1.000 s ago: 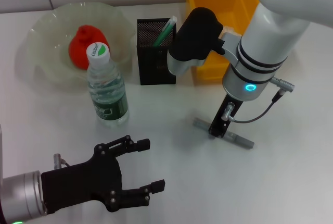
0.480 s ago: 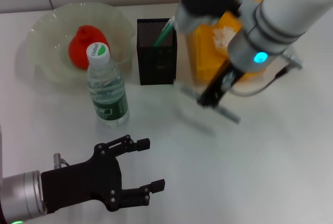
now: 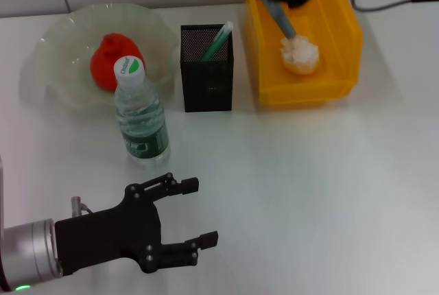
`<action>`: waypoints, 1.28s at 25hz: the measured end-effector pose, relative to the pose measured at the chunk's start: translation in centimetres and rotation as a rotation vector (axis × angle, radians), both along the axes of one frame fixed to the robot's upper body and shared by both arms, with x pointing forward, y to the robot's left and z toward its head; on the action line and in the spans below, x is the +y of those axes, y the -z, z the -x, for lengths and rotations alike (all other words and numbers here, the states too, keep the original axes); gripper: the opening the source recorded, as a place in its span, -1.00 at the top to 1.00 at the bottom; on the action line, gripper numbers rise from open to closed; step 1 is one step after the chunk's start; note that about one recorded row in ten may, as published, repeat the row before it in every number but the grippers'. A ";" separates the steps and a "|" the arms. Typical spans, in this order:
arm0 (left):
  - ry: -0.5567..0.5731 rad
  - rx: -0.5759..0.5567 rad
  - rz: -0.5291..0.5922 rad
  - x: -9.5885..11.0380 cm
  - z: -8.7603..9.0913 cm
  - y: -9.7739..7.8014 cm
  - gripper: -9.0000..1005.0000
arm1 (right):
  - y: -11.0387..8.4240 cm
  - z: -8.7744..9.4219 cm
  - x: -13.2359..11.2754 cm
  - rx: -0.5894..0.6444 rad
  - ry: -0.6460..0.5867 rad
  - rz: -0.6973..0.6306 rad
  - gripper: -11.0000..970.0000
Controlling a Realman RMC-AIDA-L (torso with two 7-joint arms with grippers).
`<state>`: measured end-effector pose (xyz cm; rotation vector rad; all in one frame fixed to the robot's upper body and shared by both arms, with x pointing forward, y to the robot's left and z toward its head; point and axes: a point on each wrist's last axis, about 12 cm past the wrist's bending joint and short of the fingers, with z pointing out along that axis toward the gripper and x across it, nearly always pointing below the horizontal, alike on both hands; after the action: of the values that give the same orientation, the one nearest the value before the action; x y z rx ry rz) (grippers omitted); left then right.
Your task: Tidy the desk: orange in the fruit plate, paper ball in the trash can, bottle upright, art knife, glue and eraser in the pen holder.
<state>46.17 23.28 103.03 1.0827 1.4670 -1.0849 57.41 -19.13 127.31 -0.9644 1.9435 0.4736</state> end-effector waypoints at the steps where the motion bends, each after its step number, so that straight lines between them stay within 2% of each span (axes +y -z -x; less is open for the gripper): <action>1: 0.000 0.000 0.000 0.0 0.0 0.0 -0.69 | 0.0 0.0 -0.3 -0.040 -0.008 -0.037 0.70; 4: 0.002 -0.001 0.000 0.0 -0.1 -0.1 -0.69 | 0.5 -0.4 -0.7 -0.150 -0.039 -0.097 0.71; 7: -0.002 0.000 0.002 -0.1 -0.2 -0.1 -0.69 | 1.8 -1.2 -0.9 -0.205 -0.059 -0.140 0.71; 14: -0.007 0.002 0.001 0.0 0.1 0.1 -0.69 | 6.1 -2.9 -1.7 -0.368 -0.113 -0.352 0.70; 19: -0.010 0.004 0.001 0.0 0.2 0.2 -0.69 | 9.5 -3.3 -2.6 -0.443 -0.059 -0.469 0.70; 22: -0.010 0.005 0.002 0.0 0.2 0.2 -0.69 | 12.0 -3.1 -3.2 -0.427 0.008 -0.551 0.71; 32: -0.001 0.003 -0.001 -0.1 0.2 0.2 -0.69 | 15.0 -2.3 -3.4 -0.313 0.068 -0.690 0.71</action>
<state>45.95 23.20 102.82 1.0814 1.4706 -1.0850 59.67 -22.55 112.34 -0.4846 1.3719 0.8273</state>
